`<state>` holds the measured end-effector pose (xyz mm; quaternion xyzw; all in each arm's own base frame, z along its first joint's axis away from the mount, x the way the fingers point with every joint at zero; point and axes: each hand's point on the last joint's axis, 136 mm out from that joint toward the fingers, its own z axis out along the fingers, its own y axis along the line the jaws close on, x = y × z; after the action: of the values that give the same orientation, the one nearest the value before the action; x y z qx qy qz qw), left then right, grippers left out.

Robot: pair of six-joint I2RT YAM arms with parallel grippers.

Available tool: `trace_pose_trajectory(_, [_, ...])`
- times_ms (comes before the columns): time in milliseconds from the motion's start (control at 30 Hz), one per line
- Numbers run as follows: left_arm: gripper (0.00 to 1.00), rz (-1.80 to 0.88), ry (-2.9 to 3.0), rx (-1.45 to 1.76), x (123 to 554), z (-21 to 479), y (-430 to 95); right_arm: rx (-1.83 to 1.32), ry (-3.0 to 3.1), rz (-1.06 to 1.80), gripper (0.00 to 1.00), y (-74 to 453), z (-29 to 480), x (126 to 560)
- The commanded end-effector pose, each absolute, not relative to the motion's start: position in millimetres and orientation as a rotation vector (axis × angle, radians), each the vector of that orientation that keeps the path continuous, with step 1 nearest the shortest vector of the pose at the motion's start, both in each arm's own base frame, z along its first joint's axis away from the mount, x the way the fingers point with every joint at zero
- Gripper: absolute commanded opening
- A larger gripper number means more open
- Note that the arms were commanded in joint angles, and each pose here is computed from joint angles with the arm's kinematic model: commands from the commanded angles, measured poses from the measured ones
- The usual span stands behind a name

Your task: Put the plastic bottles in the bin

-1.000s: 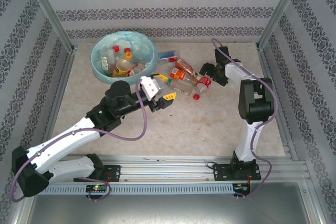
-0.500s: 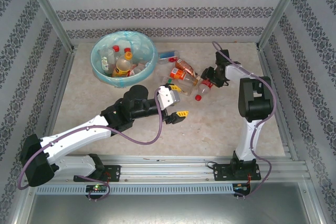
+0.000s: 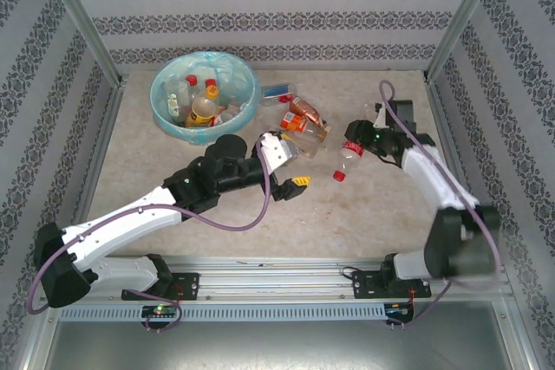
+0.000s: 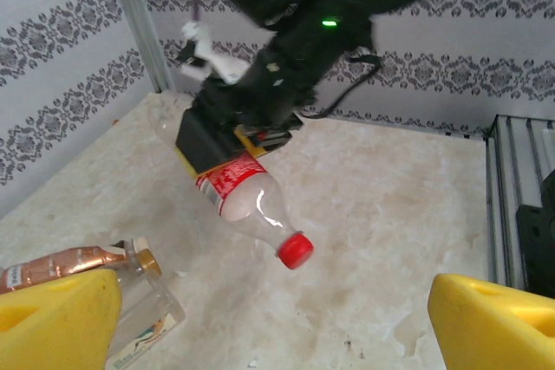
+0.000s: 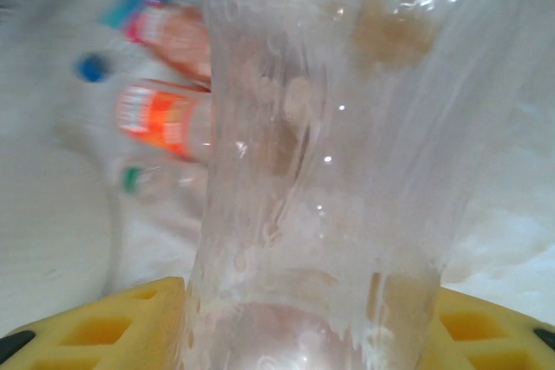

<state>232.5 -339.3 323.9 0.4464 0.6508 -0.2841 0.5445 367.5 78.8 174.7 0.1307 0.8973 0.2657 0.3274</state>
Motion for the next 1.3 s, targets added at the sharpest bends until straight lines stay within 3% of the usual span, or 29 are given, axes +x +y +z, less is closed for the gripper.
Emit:
trace_pose_trajectory(0, [0.93, -0.686, 1.574, 0.971, 234, 355, -320, 0.073, 2.174, 0.887, 0.51, 122, 215, 341])
trace_pose_trajectory(267, [0.94, -0.836, 1.646, 0.840, 254, 382, -295, -0.645, 1.648, 1.026, 0.52, 224, 321, 246])
trace_pose_trajectory(433, [0.94, -1.064, 1.589, 0.836, 244, 415, -285, -0.848, 1.471, 1.191, 0.49, 256, 361, 202])
trace_pose_trajectory(633, [0.94, -1.332, 1.369, 0.975, 200, 447, -288, -0.998, 1.390, 1.271, 0.47, 282, 381, 171])
trace_pose_trajectory(867, [0.93, -1.326, 1.387, 0.931, 209, 446, -290, -1.106, 1.304, 1.328, 0.47, 300, 395, 147])
trace_pose_trajectory(1000, [0.85, -1.373, 1.336, 0.932, 204, 452, -290, -1.127, 1.326, 1.337, 0.47, 306, 387, 147])
trace_pose_trajectory(1200, [0.61, -1.444, 1.283, 0.942, 195, 461, -290, -1.112, 1.361, 1.305, 0.50, 307, 380, 153])
trace_pose_trajectory(1267, [0.52, -1.451, 1.272, 0.946, 194, 463, -290, -1.084, 1.380, 1.271, 0.55, 306, 378, 159])
